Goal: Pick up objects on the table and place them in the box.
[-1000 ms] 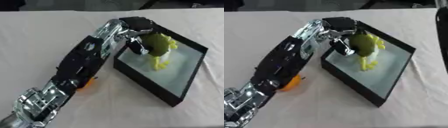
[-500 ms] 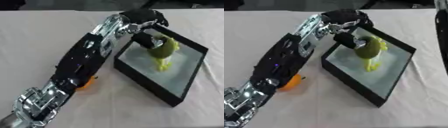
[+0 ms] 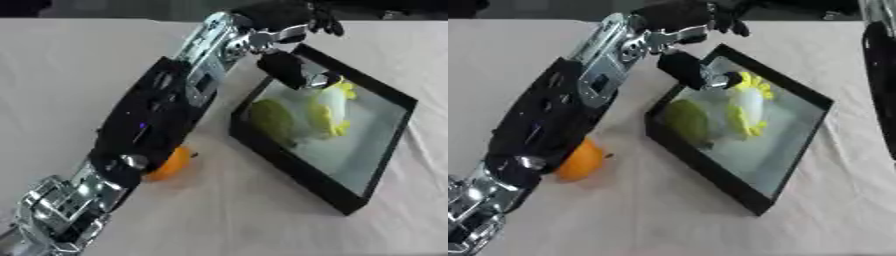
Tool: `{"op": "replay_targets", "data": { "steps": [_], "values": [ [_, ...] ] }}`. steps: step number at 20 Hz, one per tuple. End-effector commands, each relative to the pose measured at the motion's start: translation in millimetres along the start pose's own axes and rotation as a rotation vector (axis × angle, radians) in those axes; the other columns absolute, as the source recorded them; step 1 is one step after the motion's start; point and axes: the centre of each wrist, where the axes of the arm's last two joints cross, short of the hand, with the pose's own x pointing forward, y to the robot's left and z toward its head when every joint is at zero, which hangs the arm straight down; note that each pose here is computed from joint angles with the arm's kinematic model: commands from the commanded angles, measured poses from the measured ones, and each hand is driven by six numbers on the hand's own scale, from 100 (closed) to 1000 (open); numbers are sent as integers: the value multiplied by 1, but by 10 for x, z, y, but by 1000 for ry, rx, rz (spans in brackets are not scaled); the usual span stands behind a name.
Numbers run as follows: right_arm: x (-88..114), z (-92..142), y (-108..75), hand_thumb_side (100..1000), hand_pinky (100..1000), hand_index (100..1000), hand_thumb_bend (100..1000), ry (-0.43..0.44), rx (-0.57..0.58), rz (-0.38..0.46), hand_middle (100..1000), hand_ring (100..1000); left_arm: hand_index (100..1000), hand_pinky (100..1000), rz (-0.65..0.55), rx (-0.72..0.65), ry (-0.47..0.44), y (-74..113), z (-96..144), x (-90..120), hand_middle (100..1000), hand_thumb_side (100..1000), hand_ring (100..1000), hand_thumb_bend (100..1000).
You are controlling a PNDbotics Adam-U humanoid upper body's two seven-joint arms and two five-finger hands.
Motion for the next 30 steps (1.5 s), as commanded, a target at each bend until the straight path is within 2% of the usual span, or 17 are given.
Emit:
{"op": "replay_targets", "data": {
  "steps": [1,6,10,15,16,17,24,30],
  "values": [
    [91,-26,-147,475,957,813,100,-25,-25,20,762,853,894,875,-27,32,-8,156,98,2,800,655,813,270],
    [4,27,-281,476,957,813,100,1,-41,63,762,853,893,870,-54,54,-56,313,354,37,799,615,810,256],
    [-117,95,-391,480,957,813,100,37,-58,95,762,853,903,869,-35,55,-116,437,673,122,801,596,812,229],
    [-217,165,-514,489,958,813,100,66,-74,127,762,853,904,864,65,51,-125,397,1062,200,796,622,806,191],
    [-231,174,-530,486,958,813,100,70,-76,130,762,853,904,864,79,50,-126,386,1121,224,795,568,805,283],
    [-244,184,-546,490,958,813,100,75,-78,134,762,853,904,865,93,45,-129,364,1177,249,797,635,806,176],
    [-270,225,-642,487,959,814,100,83,-90,148,763,854,896,860,176,-60,-120,128,1374,309,794,720,802,125],
    [-309,263,-680,505,959,814,100,96,-95,147,763,854,889,854,288,-167,-63,-244,1365,215,789,805,795,100]
  ]
}}
